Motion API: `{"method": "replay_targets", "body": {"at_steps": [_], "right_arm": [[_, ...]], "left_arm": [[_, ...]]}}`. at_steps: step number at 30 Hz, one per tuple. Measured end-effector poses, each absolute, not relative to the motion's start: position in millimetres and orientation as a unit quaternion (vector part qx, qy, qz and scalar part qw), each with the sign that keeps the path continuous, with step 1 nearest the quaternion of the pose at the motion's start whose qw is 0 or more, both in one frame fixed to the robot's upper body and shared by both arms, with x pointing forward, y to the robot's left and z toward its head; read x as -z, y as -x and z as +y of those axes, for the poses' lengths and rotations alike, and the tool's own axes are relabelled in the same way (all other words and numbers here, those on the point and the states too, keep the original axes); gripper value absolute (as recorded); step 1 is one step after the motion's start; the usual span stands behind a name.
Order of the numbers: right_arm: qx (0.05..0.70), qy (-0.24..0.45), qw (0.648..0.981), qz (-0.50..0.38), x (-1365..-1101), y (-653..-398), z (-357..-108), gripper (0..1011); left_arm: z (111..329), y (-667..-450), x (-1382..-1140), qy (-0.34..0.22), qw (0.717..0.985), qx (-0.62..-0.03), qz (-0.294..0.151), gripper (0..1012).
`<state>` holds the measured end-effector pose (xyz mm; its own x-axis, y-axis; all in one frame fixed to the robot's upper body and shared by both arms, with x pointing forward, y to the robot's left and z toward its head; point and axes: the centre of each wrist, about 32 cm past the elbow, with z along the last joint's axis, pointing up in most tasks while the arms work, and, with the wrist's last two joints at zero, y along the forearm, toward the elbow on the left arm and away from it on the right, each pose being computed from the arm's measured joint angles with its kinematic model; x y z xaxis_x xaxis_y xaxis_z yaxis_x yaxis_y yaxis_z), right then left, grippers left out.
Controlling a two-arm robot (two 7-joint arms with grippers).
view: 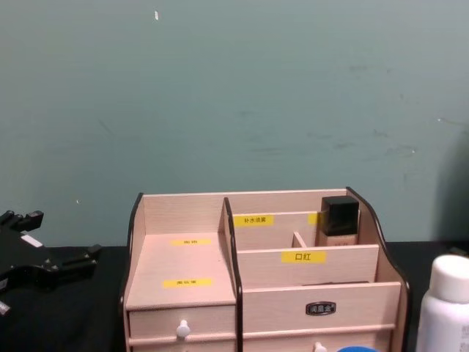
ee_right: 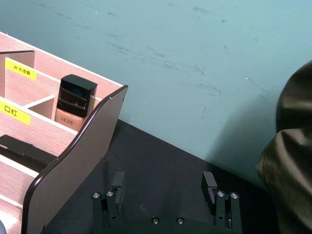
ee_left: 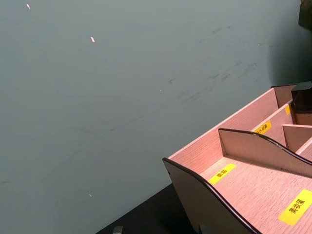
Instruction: Pick up the facial cleanser and watermelon frost from the table and place them into the tiered storage box.
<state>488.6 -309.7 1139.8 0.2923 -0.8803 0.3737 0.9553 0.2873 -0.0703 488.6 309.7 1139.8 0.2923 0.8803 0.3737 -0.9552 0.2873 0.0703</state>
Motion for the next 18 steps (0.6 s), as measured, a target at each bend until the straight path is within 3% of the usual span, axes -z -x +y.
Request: {"method": "replay_targets", "body": {"at_steps": [18], "right_arm": [[0.58, 0.142, 0.791, -0.132, -1139.8, -488.6, -309.7, 1002]], "left_arm": [[309.7, -488.6, -1139.8, -0.141, 0.791, -0.58, -0.132, 1010]]}}
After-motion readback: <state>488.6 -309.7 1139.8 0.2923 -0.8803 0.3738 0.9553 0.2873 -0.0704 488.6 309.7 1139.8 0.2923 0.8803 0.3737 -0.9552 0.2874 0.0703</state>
